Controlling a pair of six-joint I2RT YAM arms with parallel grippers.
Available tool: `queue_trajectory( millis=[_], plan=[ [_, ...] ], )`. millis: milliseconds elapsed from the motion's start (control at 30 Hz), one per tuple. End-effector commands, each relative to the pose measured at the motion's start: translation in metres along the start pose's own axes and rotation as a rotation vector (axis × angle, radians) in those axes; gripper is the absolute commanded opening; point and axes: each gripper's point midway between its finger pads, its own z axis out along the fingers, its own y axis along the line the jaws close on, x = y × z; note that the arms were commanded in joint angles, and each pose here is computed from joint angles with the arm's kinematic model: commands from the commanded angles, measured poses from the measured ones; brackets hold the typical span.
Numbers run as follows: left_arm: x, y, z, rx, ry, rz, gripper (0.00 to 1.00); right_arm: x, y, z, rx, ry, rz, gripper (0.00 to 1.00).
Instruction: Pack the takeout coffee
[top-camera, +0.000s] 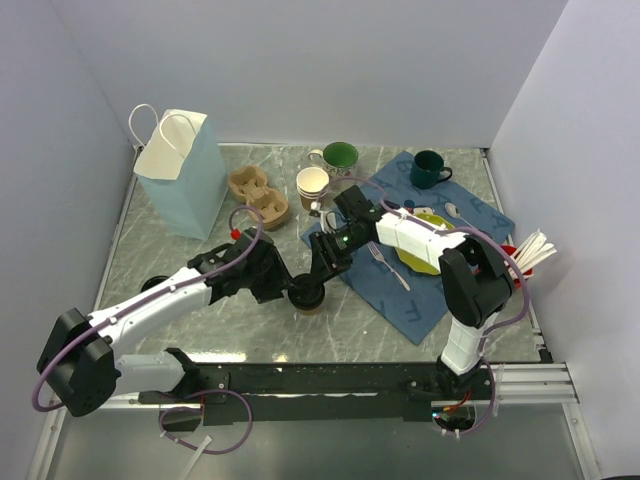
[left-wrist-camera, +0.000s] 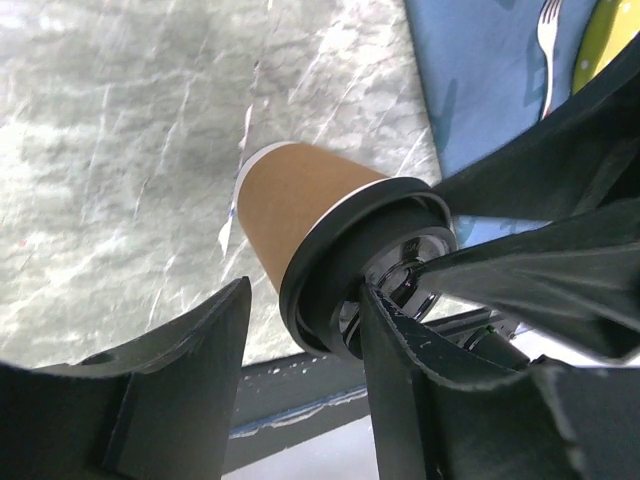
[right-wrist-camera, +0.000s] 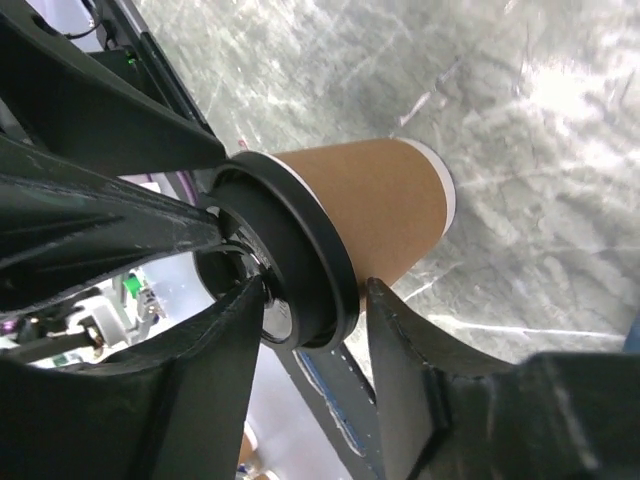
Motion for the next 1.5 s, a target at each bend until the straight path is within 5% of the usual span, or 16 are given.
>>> queue_trajectory(
  millis=[0, 400, 733, 1467],
  plan=[
    [0.017, 0.034, -0.010, -0.129, 0.051, -0.009, 0.53, -0.024, 0.005, -0.009, 0.030, -0.024, -0.094, 0.59],
    [-0.017, -0.031, -0.040, 0.041, -0.043, 0.034, 0.69, -0.049, 0.032, -0.040, 0.089, -0.094, -0.053, 0.74],
    [-0.037, -0.011, -0.039, -0.085, -0.097, 0.099, 0.64, -0.024, 0.017, -0.056, 0.263, -0.199, 0.236, 0.68],
    [-0.004, 0.019, -0.001, -0.034, 0.012, 0.088, 0.57, 0.003, 0.002, -0.004, 0.253, -0.064, 0.243, 0.66]
  ],
)
